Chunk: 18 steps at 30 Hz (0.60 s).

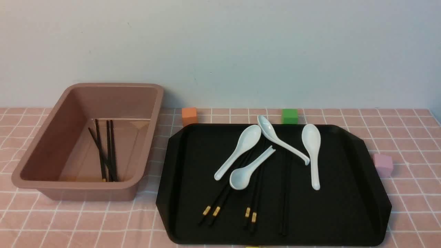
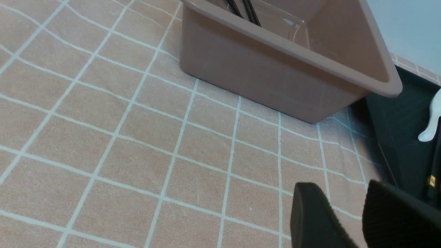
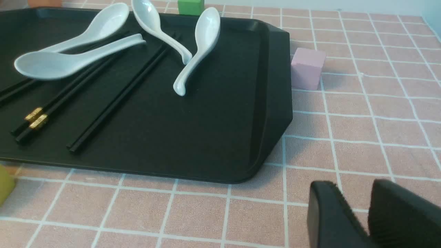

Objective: On pink tablecloth take chopsticks from black tray and put them in box.
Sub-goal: 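Reach over to the black tray and grasp a pair of chopsticks with the left gripper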

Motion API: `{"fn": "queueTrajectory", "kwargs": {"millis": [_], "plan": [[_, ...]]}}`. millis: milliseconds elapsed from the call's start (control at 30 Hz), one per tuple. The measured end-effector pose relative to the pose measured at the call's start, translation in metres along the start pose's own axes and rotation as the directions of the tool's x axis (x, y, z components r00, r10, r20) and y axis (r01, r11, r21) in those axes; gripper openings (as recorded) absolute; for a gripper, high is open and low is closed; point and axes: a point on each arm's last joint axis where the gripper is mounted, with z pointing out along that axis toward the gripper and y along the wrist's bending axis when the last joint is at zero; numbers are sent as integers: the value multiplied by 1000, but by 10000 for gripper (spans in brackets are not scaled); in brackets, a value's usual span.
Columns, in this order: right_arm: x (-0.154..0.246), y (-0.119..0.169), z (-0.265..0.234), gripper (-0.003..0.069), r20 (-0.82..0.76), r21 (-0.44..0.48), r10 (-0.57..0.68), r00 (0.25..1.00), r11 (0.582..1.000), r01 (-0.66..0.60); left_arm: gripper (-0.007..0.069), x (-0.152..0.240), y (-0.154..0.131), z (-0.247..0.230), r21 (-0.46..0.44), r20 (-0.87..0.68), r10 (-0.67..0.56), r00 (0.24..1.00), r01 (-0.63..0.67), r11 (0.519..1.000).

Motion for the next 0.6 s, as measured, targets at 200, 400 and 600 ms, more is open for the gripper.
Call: {"fn": "queueTrajectory", "kwargs": {"millis": [200, 400, 600], "plan": [[0, 0, 0, 213, 0, 0, 0, 1000, 1000, 0, 239, 0, 0, 0, 0, 0, 0, 1000, 0, 1000], [0, 0, 0, 221, 0, 0, 0, 1000, 1000, 0, 239, 0, -1, 0, 12, -4, -30, 1000, 30, 999], [0, 0, 0, 230, 0, 1, -3, 1000, 1000, 3, 239, -1, -7, 0, 78, -7, -183, 983, 183, 980]]}}
